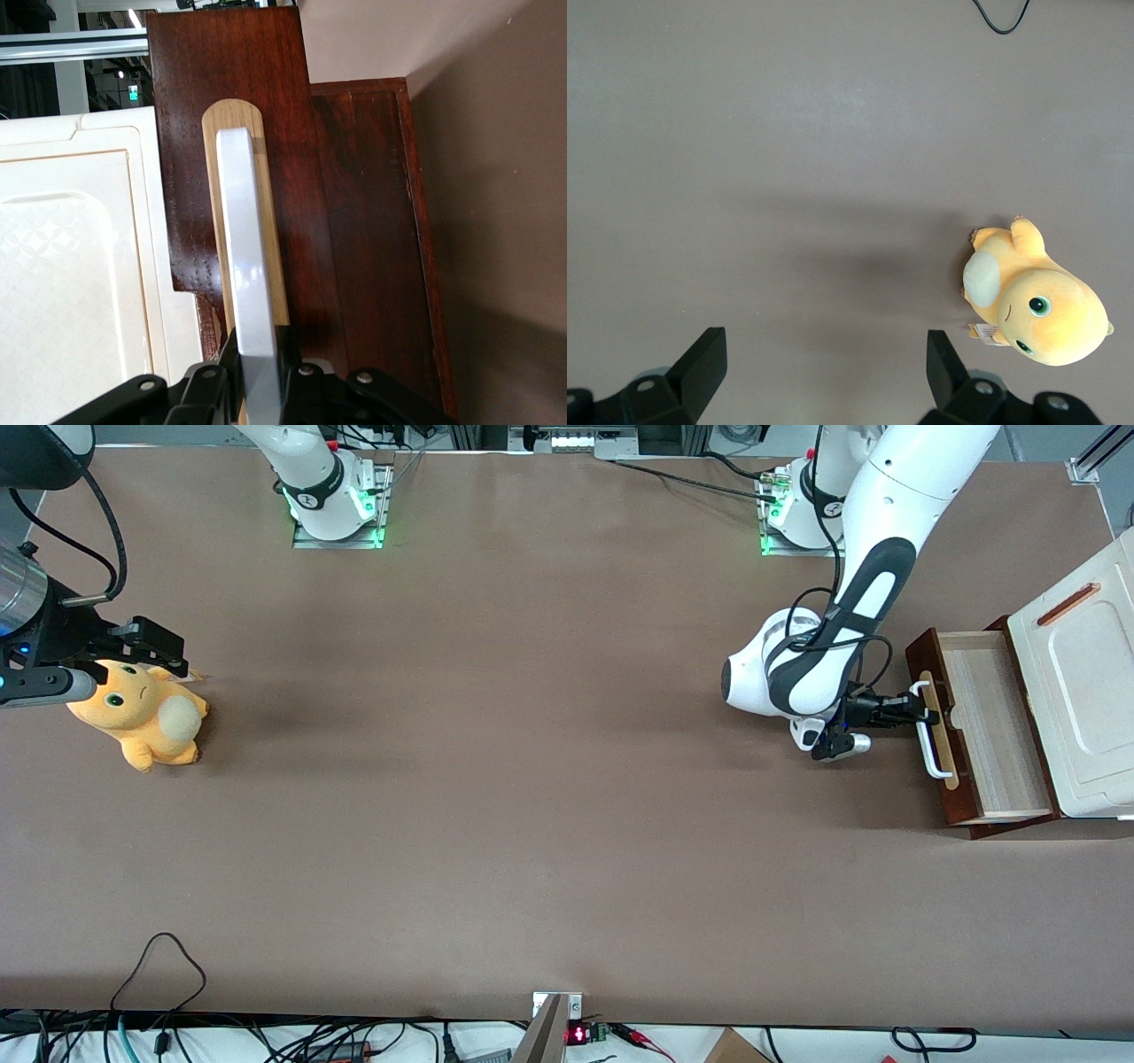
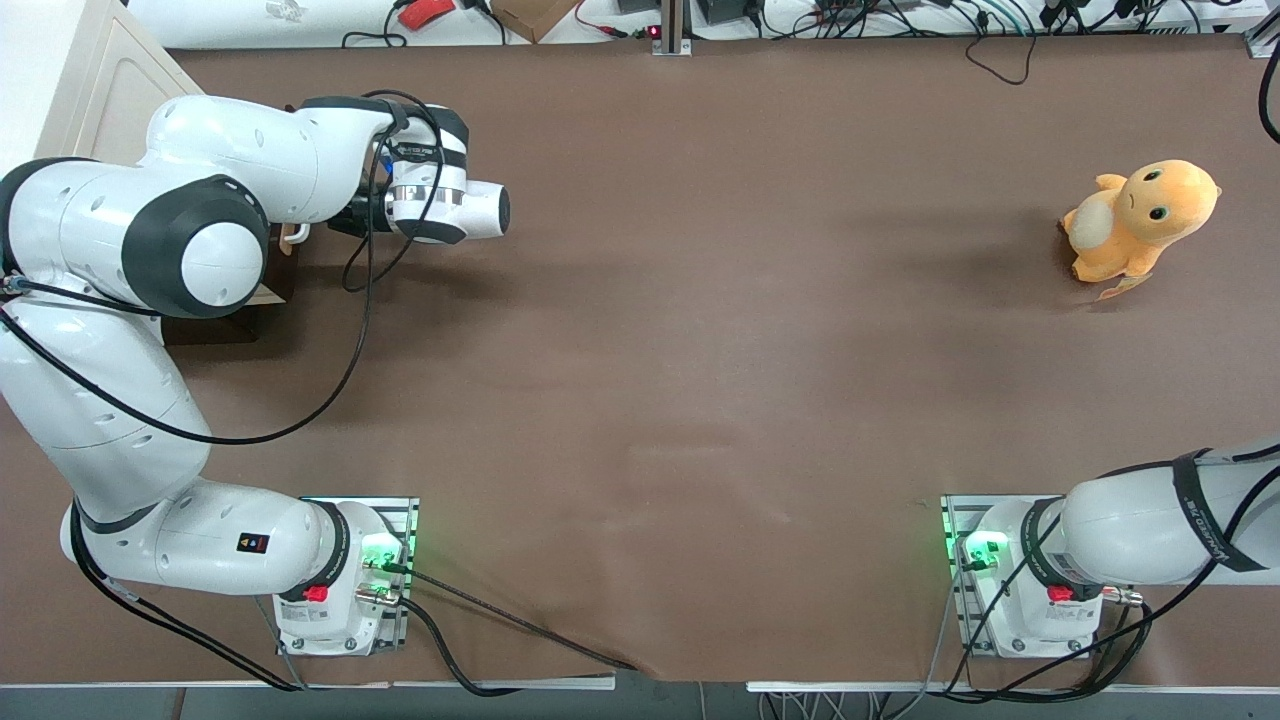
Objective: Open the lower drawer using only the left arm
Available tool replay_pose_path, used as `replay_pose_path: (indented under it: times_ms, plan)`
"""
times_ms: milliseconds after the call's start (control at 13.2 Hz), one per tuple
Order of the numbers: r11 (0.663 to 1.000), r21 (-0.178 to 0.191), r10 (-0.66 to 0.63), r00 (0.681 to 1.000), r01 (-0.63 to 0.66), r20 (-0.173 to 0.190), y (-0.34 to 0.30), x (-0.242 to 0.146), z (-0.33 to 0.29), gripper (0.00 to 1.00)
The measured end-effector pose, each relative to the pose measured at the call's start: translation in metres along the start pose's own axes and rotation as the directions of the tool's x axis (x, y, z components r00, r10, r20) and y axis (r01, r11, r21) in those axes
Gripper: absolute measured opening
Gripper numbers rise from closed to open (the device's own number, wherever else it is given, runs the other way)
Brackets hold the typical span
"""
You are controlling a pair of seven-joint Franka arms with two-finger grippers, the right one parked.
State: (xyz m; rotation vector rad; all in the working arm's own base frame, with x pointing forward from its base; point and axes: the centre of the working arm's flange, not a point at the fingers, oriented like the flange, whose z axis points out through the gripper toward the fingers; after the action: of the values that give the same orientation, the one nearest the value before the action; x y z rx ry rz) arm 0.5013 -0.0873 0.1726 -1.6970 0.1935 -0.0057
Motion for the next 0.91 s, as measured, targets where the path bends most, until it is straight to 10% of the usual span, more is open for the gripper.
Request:
replay_pose_path:
  times_ms: [152, 455, 682, 909]
  plan:
    - [1.000, -0.001, 0.002, 1.000, -0.002, -0.001, 0.000, 0.000, -0.001, 0.19]
    - [0.995, -0.093, 0.021, 1.000, -0.020, 0.007, -0.005, 0.007, -0.021, 0.55]
    - [0.956, -0.283, -0.043, 0.993, 0.072, 0.108, -0.053, 0.025, -0.045, 0.85]
    - [0.833, -0.538, -0.052, 0.986, 0.131, 0.160, -0.146, 0.038, -0.077, 1.00]
